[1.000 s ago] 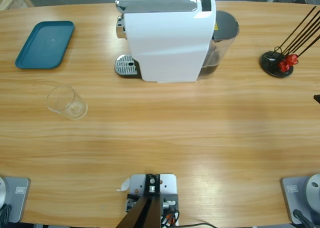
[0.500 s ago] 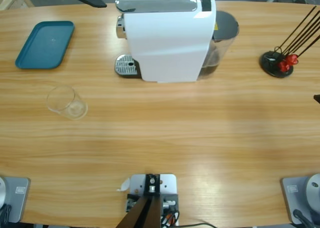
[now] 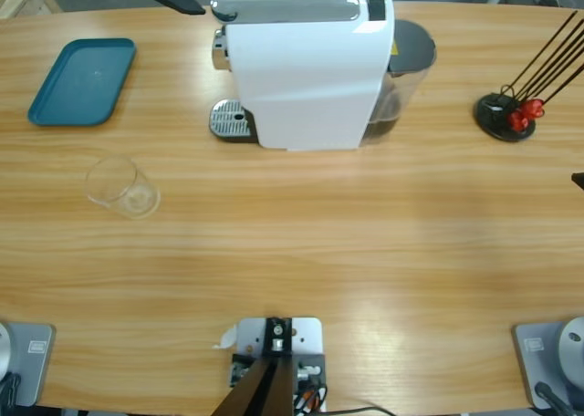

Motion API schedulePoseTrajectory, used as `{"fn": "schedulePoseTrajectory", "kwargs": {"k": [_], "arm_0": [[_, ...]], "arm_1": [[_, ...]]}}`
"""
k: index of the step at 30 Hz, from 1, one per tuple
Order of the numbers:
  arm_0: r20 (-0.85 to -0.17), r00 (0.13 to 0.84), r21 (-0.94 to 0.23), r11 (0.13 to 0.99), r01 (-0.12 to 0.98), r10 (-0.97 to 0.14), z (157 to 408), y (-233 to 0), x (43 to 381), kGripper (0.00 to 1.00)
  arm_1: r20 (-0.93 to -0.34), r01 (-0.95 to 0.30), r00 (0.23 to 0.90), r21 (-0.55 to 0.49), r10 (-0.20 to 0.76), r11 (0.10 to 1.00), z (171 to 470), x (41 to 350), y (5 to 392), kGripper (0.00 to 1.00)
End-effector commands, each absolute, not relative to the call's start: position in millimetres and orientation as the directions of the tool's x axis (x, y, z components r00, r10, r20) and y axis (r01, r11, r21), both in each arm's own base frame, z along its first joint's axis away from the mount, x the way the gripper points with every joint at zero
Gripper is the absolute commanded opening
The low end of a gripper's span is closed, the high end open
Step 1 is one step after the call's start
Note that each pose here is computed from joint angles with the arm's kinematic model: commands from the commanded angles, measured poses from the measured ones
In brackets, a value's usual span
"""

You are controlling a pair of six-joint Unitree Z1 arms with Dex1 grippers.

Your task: Pour coffee

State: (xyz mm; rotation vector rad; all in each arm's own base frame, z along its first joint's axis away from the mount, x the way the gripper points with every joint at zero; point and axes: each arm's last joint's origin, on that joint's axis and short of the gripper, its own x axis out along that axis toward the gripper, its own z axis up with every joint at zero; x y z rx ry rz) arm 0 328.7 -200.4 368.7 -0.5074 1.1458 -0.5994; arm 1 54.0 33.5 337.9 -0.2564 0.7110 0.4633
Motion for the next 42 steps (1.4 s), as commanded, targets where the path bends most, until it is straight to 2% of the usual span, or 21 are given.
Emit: {"fn": "schedulePoseTrajectory", "kwargs": {"k": [1,14,24,42], "arm_0": [[-0.736,0.208,-0.632,0.764,0.133,-0.645,331.8,-209.8,336.1,0.000],[-0.731,0.214,-0.634,0.761,0.139,-0.648,333.4,-210.0,336.6,0.000],[-0.627,0.263,-0.699,0.679,0.226,-0.733,362.2,-213.8,337.0,0.000],[-0.543,0.270,-0.739,0.605,0.296,-0.795,403.9,-209.5,320.2,0.000]], "arm_1": [[-0.707,-0.497,0.634,-0.063,0.313,0.865,333.7,58.5,38.3,1.000],[-0.706,-0.497,0.635,-0.063,0.314,0.865,333.8,58.1,38.0,1.000],[-0.706,-0.497,0.635,-0.063,0.314,0.865,333.8,58.1,38.0,1.000],[-0.707,-0.497,0.634,-0.064,0.313,0.865,333.6,58.6,38.3,1.000]]}}
